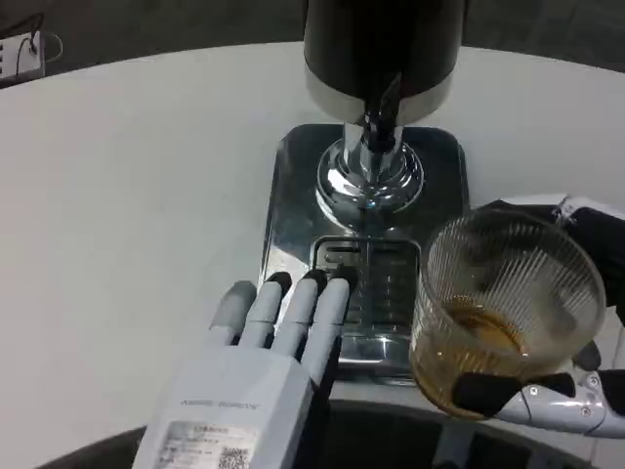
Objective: Grasp the cup under the faucet to collect the drink, then remove the cup.
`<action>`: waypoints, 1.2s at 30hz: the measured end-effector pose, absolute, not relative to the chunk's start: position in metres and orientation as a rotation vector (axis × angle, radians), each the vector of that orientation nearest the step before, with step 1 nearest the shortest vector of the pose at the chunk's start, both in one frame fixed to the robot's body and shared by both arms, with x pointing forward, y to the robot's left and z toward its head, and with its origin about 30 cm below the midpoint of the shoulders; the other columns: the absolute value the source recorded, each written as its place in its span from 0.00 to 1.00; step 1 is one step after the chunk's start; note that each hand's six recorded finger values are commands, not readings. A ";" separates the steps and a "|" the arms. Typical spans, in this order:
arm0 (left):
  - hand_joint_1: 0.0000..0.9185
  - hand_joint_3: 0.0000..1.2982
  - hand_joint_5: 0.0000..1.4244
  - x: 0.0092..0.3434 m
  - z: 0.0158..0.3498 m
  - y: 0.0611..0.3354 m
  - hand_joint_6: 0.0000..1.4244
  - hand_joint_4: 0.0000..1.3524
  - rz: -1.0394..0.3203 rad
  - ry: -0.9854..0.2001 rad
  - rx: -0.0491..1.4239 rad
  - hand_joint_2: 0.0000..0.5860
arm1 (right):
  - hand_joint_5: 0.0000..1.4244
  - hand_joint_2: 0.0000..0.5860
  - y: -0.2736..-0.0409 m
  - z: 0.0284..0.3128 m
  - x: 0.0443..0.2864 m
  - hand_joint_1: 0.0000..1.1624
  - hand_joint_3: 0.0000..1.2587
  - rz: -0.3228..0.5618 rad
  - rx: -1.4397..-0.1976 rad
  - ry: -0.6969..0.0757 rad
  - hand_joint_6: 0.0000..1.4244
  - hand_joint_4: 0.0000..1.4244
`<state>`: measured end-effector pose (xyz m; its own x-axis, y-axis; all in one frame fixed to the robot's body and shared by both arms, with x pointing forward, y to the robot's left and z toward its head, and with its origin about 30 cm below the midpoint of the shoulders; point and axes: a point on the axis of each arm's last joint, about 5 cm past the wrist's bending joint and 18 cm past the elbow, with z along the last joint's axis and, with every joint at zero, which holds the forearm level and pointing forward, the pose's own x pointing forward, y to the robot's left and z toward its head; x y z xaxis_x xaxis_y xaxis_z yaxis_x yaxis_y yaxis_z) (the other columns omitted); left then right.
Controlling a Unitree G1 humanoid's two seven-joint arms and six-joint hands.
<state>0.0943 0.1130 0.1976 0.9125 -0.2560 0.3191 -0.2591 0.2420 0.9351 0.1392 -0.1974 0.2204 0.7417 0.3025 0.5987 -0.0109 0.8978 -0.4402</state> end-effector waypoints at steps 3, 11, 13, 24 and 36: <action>0.00 0.00 0.00 0.094 0.198 0.113 0.00 0.00 0.014 -0.447 1.358 0.14 | 0.84 0.11 -0.197 0.221 0.136 1.00 0.73 0.185 -0.434 -0.738 1.00 0.73; 0.00 0.00 0.00 0.094 0.198 0.113 0.00 0.00 0.016 -0.447 1.366 0.14 | 0.84 0.12 -0.196 0.221 0.134 1.00 0.73 0.193 -0.433 -0.753 1.00 0.73; 0.00 0.00 0.00 0.094 0.198 0.113 0.00 0.00 0.016 -0.447 1.366 0.14 | 0.84 0.12 -0.195 0.221 0.134 1.00 0.73 0.198 -0.431 -0.752 1.00 0.73; 0.00 0.00 0.00 0.094 0.198 0.113 0.00 0.00 0.017 -0.445 1.365 0.14 | 0.84 0.12 -0.192 0.220 0.135 1.00 0.73 0.208 -0.440 -0.749 1.00 0.73; 0.00 0.00 0.00 0.094 0.197 0.113 0.00 0.00 0.019 -0.440 1.362 0.13 | 0.84 0.12 -0.192 0.220 0.135 1.00 0.73 0.210 -0.445 -0.748 1.00 0.73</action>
<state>0.0941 0.1132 0.1974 0.9185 -0.2384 0.3154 -0.2650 0.2207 0.9387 0.1348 -0.1918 0.2196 0.7179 0.3389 0.6081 -0.0276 0.8867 -0.4615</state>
